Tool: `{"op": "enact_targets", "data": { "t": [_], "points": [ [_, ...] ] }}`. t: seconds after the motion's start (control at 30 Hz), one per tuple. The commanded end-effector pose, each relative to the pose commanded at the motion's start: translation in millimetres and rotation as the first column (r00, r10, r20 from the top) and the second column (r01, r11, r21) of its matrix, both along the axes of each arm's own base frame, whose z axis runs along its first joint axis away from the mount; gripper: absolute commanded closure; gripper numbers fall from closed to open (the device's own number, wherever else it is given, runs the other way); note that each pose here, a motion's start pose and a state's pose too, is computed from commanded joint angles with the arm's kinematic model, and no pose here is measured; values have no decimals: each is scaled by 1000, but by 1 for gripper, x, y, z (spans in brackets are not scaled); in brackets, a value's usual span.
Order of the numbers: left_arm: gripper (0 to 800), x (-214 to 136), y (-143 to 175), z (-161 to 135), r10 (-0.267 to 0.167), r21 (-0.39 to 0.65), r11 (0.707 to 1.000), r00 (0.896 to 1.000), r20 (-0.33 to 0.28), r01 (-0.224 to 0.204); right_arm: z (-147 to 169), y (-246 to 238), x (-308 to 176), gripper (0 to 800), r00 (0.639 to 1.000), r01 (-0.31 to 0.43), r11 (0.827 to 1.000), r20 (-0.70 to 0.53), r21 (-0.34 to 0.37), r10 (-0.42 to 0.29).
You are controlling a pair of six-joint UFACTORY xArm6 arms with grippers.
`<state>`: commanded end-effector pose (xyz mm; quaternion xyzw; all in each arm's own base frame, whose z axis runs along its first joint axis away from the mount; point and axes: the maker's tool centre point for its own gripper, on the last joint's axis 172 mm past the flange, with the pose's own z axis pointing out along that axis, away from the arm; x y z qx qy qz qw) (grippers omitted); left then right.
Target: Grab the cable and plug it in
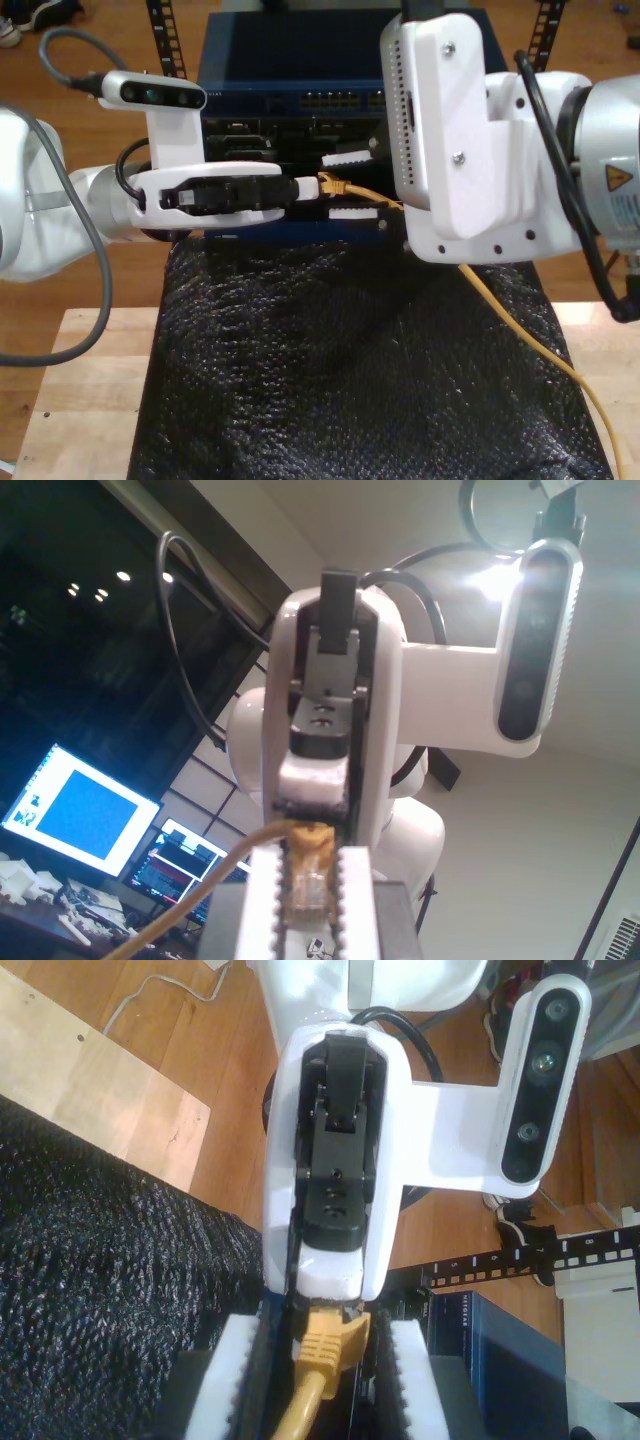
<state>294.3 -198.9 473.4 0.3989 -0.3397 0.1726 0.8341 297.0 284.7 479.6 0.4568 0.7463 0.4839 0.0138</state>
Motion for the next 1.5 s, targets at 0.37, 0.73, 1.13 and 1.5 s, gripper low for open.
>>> {"op": "enact_targets", "data": {
  "t": [0.37, 0.73, 1.13, 1.5],
  "points": [
    [780, 0, 0, 0, 0, 0, 1000, 1000, -2, 0, 1, 0, 1, 574, 1000, 4, 1000, 3, 4, -4],
    [780, 2, 0, -2, 0, -1, 1000, 1000, -8, 0, 2, 0, 0, 585, 1000, 2, 1000, 4, 5, -2],
    [702, -2, 2, 0, -14, -11, 1000, 1000, -8, 14, 0, -2, 2, 772, 1000, 12, 1000, 10, 13, -12],
    [136, -4, 4, 3, -20, -25, 999, 1000, -3, 20, 1, 0, 1, 799, 1000, 18, 999, -11, 34, -17]
  ]
}}
